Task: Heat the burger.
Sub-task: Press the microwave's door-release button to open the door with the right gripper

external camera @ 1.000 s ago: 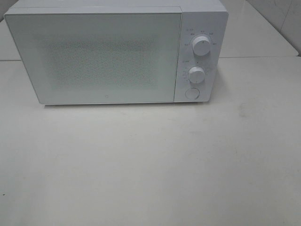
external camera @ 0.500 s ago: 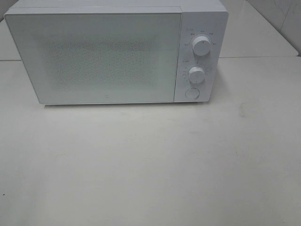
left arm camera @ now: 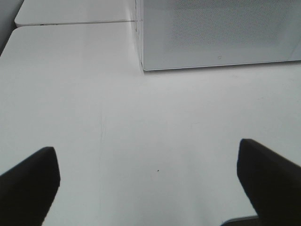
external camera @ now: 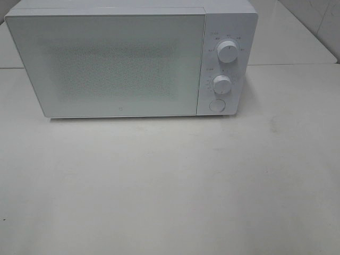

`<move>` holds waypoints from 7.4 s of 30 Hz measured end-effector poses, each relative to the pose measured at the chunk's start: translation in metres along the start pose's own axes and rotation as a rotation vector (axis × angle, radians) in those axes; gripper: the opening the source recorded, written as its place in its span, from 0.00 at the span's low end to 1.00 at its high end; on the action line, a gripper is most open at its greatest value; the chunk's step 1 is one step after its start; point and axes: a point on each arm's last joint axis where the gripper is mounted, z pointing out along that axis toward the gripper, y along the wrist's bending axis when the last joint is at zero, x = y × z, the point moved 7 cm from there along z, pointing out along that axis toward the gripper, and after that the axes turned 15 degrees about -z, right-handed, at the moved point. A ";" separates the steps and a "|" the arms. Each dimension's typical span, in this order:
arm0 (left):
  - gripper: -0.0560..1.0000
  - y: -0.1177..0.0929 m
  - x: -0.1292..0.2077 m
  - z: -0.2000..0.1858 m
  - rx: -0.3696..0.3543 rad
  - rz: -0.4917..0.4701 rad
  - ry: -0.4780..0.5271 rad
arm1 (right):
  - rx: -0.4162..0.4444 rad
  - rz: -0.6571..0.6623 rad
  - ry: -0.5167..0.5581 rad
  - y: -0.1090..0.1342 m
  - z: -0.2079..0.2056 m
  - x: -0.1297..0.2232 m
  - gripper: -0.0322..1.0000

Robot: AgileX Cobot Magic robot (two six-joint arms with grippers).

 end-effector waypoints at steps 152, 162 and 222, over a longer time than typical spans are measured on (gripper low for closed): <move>0.96 0.000 0.000 0.000 0.000 0.000 0.000 | 0.065 1.567 0.136 0.165 0.292 0.069 0.03; 0.96 0.000 0.000 0.000 0.000 0.000 0.000 | 0.086 1.561 0.121 0.160 0.311 0.067 0.03; 0.96 0.000 0.000 0.000 0.000 0.000 0.000 | 0.177 1.526 0.085 0.160 0.346 0.070 0.03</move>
